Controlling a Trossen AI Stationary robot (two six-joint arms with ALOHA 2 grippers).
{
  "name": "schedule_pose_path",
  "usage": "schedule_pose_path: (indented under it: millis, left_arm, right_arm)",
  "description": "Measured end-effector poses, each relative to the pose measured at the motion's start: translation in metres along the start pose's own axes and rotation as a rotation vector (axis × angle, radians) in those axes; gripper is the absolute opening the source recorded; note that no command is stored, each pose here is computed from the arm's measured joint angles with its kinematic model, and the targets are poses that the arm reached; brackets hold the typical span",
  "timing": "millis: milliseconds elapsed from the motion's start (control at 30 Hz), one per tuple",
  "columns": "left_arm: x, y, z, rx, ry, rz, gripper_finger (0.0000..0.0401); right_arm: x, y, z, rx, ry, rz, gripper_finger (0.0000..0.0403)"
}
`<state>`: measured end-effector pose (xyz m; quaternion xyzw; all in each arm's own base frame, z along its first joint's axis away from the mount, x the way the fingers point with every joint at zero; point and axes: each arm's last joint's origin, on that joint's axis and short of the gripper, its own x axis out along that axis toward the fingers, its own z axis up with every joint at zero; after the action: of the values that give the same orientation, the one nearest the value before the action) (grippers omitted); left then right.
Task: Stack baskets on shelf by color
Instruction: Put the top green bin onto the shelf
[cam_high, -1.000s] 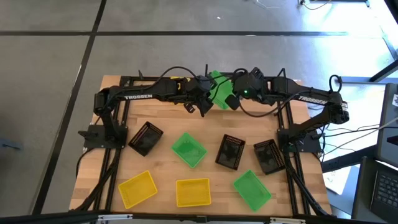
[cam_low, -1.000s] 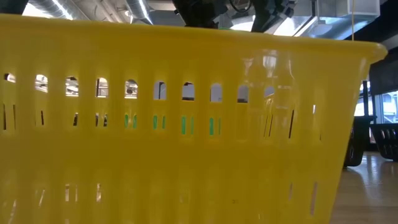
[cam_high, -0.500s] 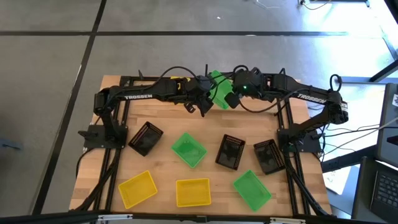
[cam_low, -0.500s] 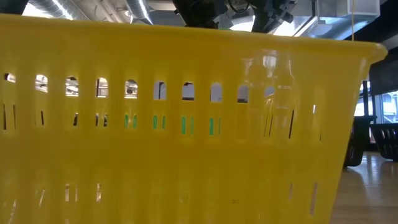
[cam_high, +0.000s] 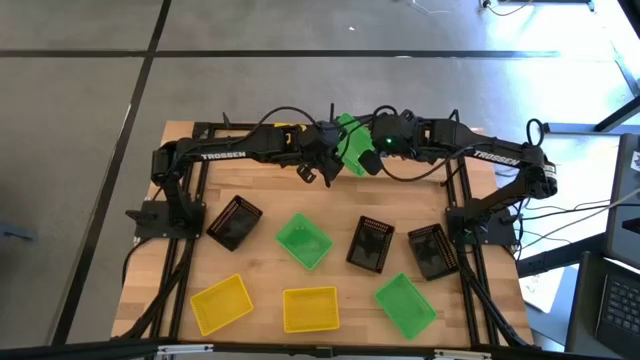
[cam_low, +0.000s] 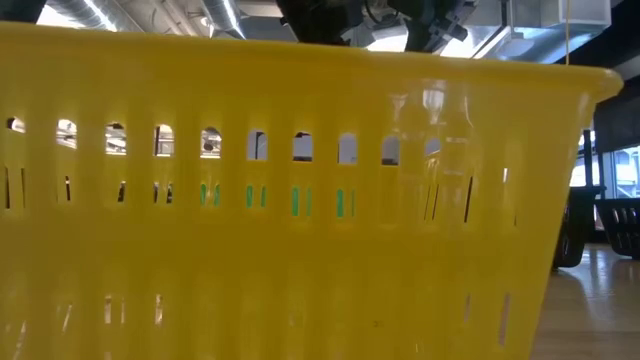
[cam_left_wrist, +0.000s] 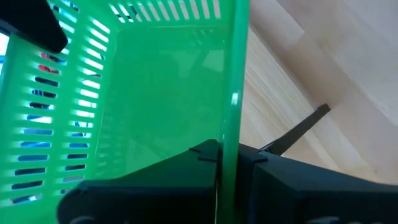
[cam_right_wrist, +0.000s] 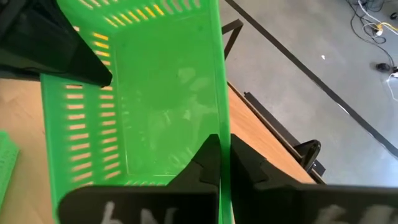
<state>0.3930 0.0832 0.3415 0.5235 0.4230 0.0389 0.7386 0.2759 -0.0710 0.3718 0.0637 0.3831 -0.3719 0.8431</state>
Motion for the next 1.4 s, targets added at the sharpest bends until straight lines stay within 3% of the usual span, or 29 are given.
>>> schedule_pose_path:
  millis: [500,867,1100,1200,1400]
  left_arm:
    - [0.0,0.002,0.003,-0.04,-0.053,0.01,0.0069]
    - [-0.023,0.007,0.006,-0.118,-0.036,0.056,0.0067]
    - [-0.053,0.014,0.005,-0.208,-0.081,0.098,0.0067]
    - [-0.063,0.018,0.001,-0.296,-0.095,0.114,0.0067]
    - [-0.087,0.027,-0.016,-0.462,-0.077,0.149,0.0067]
  right_arm:
    - [0.001,0.001,0.0,0.007,-0.003,-0.005,0.0003]
    - [0.002,-0.003,0.0,0.06,-0.011,-0.084,0.0003]
    - [0.007,-0.015,-0.004,0.229,0.045,-0.133,0.0003]
    - [0.012,-0.026,-0.004,0.371,0.088,-0.119,0.0003]
    - [0.029,-0.045,-0.001,0.522,0.172,-0.073,0.0003]
